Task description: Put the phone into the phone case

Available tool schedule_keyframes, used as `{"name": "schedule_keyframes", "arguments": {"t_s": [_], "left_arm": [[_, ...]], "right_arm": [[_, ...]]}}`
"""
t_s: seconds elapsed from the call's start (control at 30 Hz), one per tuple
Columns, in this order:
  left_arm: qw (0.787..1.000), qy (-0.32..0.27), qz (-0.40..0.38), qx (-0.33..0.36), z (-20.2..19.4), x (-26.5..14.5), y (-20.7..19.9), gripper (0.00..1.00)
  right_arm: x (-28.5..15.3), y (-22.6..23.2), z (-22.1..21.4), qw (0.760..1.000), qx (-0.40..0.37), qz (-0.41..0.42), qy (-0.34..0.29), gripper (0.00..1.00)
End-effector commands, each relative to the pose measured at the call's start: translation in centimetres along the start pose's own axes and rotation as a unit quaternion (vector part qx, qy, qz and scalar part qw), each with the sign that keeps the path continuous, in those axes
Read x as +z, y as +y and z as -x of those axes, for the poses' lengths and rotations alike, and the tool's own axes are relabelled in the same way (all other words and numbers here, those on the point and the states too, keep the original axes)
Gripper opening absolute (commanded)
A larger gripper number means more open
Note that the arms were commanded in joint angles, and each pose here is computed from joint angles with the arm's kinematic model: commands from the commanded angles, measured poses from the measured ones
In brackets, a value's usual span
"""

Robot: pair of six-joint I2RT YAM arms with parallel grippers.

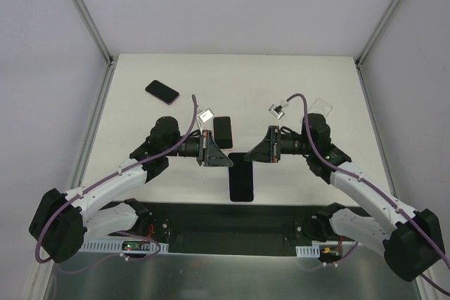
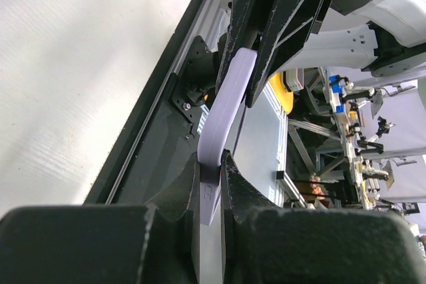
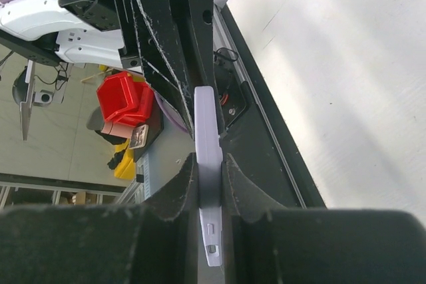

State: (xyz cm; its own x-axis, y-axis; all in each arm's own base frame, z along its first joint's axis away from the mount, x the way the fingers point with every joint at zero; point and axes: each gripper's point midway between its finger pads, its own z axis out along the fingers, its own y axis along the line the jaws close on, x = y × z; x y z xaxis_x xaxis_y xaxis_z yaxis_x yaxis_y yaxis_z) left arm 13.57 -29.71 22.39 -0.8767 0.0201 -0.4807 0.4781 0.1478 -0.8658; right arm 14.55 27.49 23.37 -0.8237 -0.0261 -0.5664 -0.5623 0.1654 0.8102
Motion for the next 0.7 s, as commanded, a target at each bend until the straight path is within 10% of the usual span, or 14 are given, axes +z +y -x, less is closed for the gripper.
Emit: {"name": "schedule_keyframes", "arguments": {"t_s": [0.0,0.67], "left_arm": [[0.999,-0.022,0.048,0.015,1.6,0.2,1.3,0.00],[0.995,-0.037,0.091,0.002,1.6,-0.5,2.1,0.09]], "right_arm": [[-0.1,1.7,1.4,0.999,-0.033,0.016,-0.024,0.11],[0.3,0.1,3.2,0.998,-0.019,-0.032,-0.055,0.04]]}}
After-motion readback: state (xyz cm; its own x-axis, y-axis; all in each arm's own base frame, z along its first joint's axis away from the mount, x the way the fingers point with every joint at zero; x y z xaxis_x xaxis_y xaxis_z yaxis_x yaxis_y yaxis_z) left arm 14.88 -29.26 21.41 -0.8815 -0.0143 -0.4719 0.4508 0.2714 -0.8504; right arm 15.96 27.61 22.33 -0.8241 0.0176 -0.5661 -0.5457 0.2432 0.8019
